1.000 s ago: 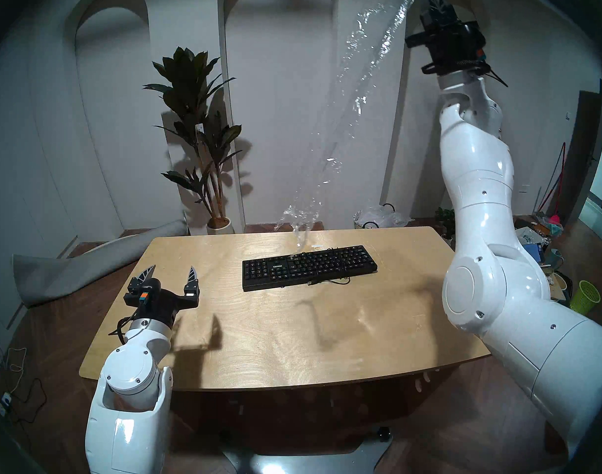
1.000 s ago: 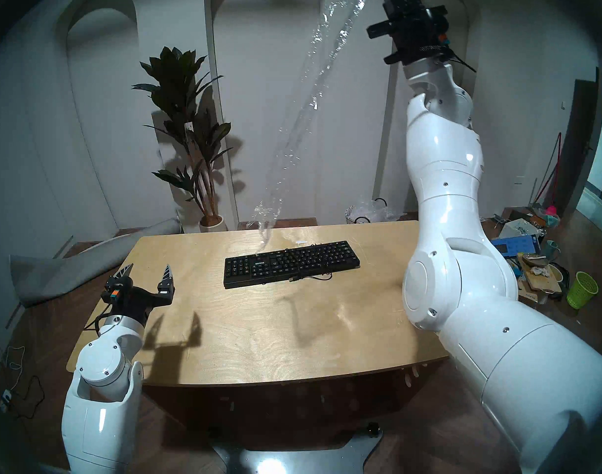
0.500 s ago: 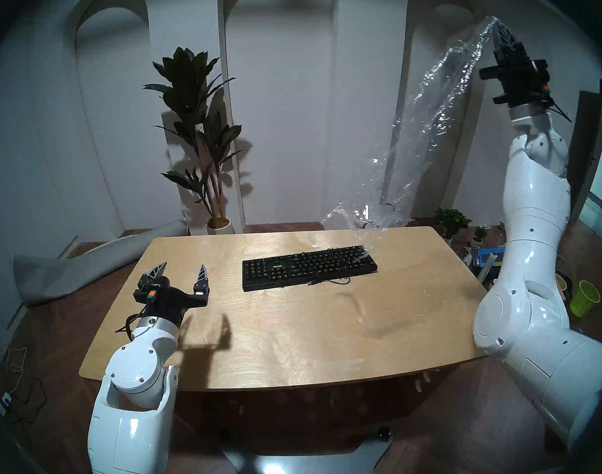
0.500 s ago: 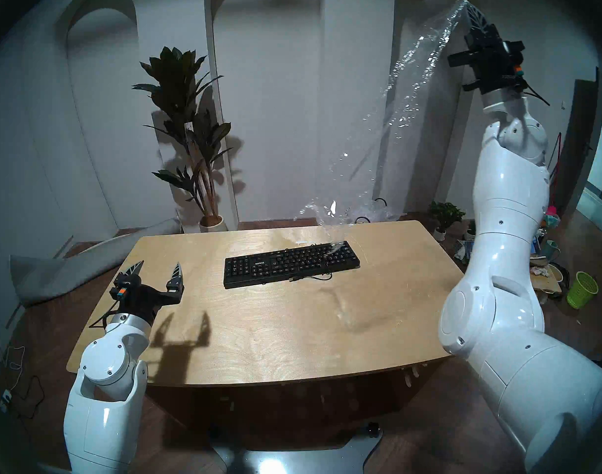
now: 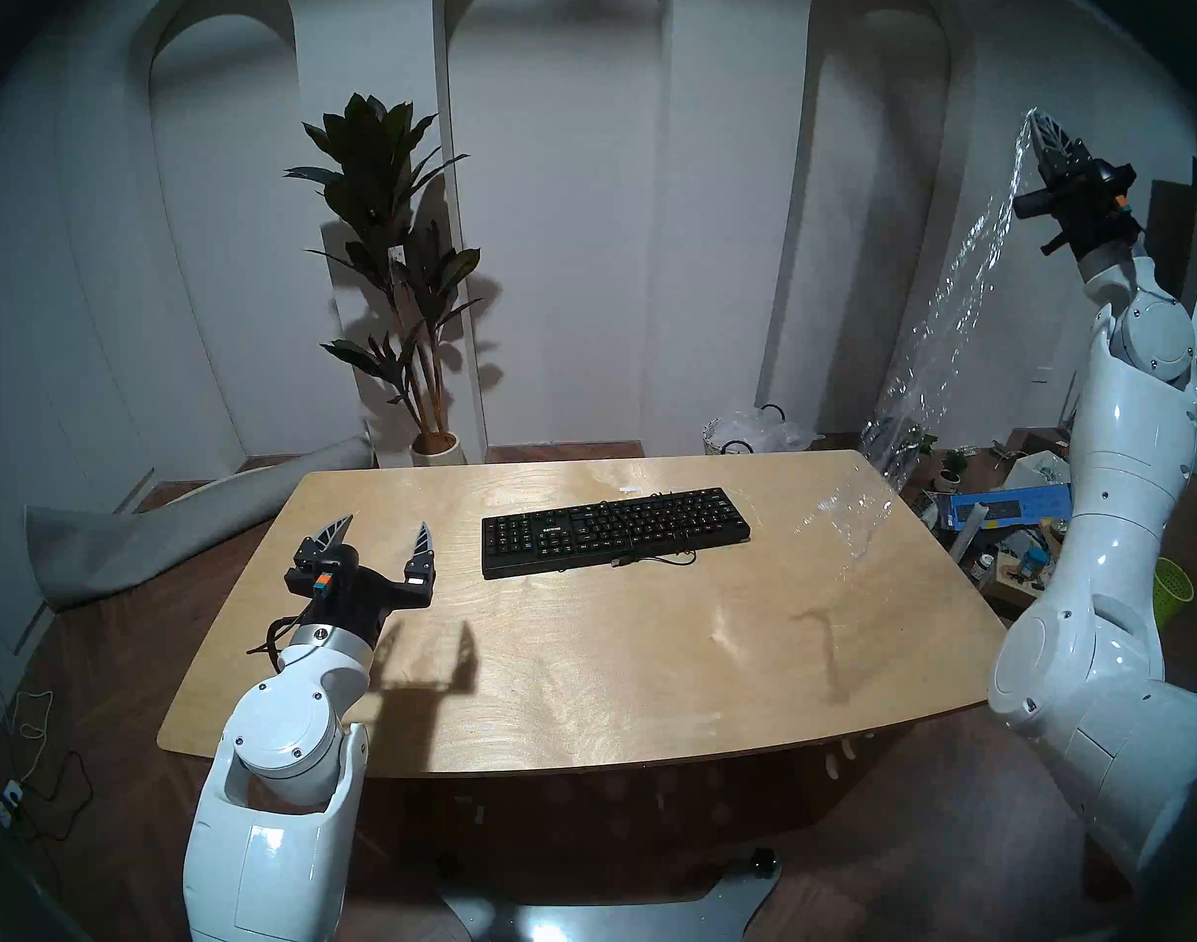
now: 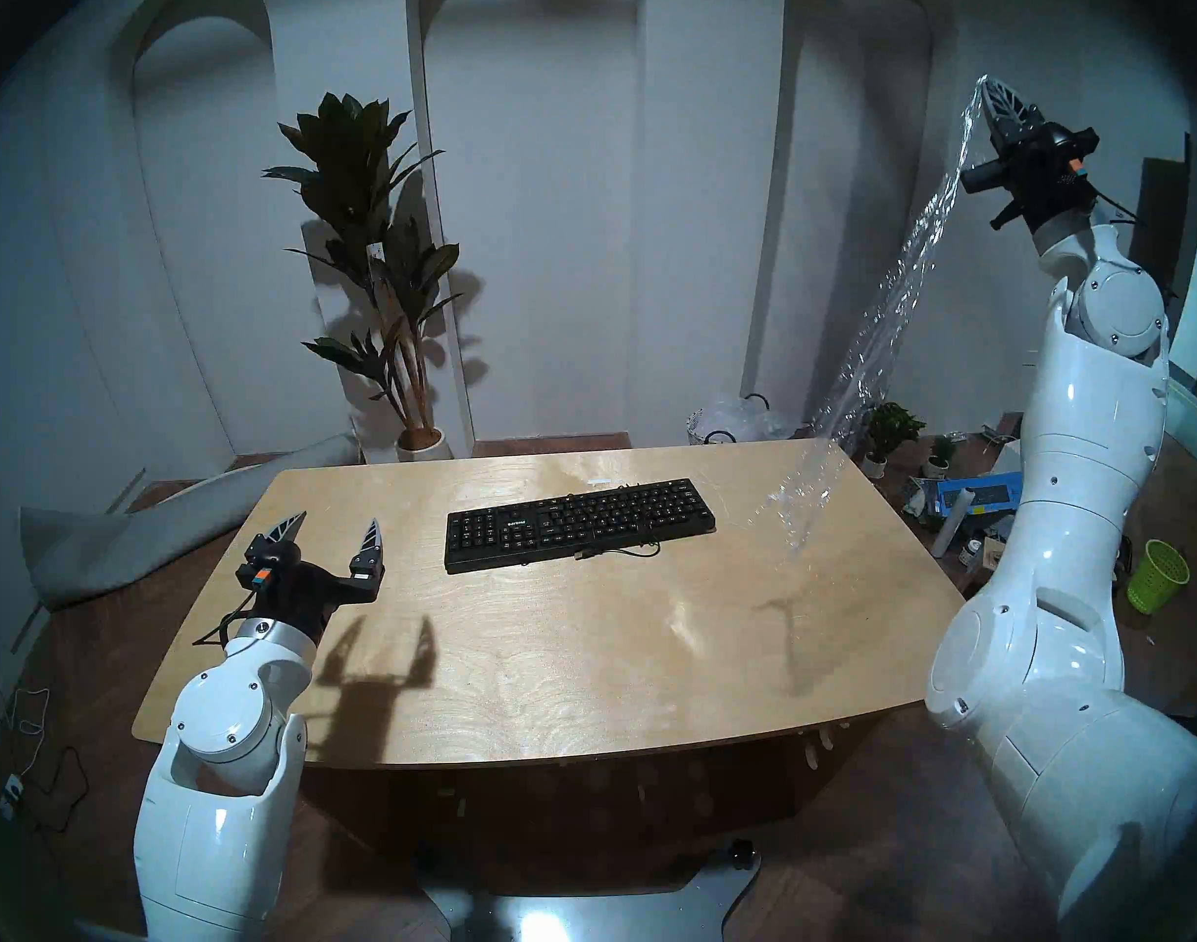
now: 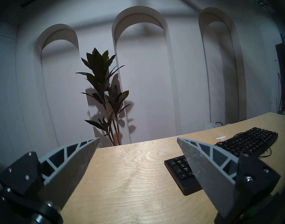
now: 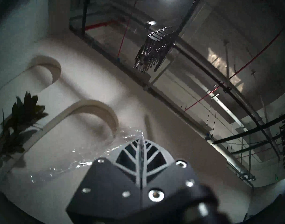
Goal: Unwrap the new keyboard and set the wrapping aside
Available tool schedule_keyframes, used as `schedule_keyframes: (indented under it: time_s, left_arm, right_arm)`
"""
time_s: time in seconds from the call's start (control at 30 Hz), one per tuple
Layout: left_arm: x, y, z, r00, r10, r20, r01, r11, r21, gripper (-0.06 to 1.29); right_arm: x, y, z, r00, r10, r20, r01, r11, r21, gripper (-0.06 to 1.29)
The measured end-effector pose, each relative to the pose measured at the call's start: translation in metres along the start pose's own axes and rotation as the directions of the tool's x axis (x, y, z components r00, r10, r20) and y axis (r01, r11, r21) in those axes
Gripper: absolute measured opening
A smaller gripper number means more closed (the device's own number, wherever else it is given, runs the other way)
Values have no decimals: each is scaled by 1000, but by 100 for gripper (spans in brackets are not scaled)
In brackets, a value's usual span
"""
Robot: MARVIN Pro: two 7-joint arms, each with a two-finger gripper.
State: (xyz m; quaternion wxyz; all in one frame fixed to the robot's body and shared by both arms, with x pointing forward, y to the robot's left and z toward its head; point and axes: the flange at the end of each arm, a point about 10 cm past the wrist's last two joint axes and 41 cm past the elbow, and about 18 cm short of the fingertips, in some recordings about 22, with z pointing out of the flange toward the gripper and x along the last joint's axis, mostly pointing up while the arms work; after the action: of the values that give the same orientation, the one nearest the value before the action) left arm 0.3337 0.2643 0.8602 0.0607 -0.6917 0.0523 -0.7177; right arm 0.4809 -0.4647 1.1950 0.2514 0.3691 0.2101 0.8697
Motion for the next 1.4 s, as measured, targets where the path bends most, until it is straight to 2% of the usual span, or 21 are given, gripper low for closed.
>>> schedule_keyframes:
  time_s: [0.07,0.13,0.17,0.37,0.57,0.67,0.77,0.97,1.17,1.3,1.4]
  left_arm:
    - [0,2,1,1000,2,-1,-2,1000,-4,126]
    - [1,2,1,1000,3,-2,-3,1000,-5,126]
    - [1,1,1,1000,5,-2,-5,1000,-3,126]
    - [1,-7,0,1000,15,-1,-14,999,28,126]
    - [0,-14,-2,1000,16,3,-17,998,57,126]
    - [-2,-16,-4,1000,9,7,-10,998,66,126]
    - [-5,-16,-7,1000,-1,16,0,997,73,126]
    - [-9,-17,-10,1000,-11,26,9,997,81,126]
    - [-11,-18,-9,1000,-12,28,10,997,82,126]
    - [-13,-15,-8,999,-12,34,9,998,68,126]
    - [-13,-10,-7,999,-13,34,11,999,51,126]
  right_arm:
    - [-25,-16,-5,997,-1,82,-1,999,32,-3]
    - [-37,-24,-7,993,-4,118,-1,999,44,-3]
    - [-50,-33,-9,987,-7,159,-2,998,56,-3]
    - [-87,-69,-13,964,-29,263,3,995,98,-3]
    - [-109,-102,-13,955,-70,287,23,986,167,-3]
    - [-118,-115,-19,954,-89,287,33,981,193,-3]
    - [-128,-126,-33,950,-101,294,36,975,218,-3]
    - [-142,-135,-68,944,-99,315,21,970,242,-3]
    - [-150,-123,-101,936,-109,335,25,969,247,-3]
    - [-161,-116,-133,921,-106,375,2,963,268,-3]
    - [-171,-123,-157,905,-93,414,-37,954,296,-3]
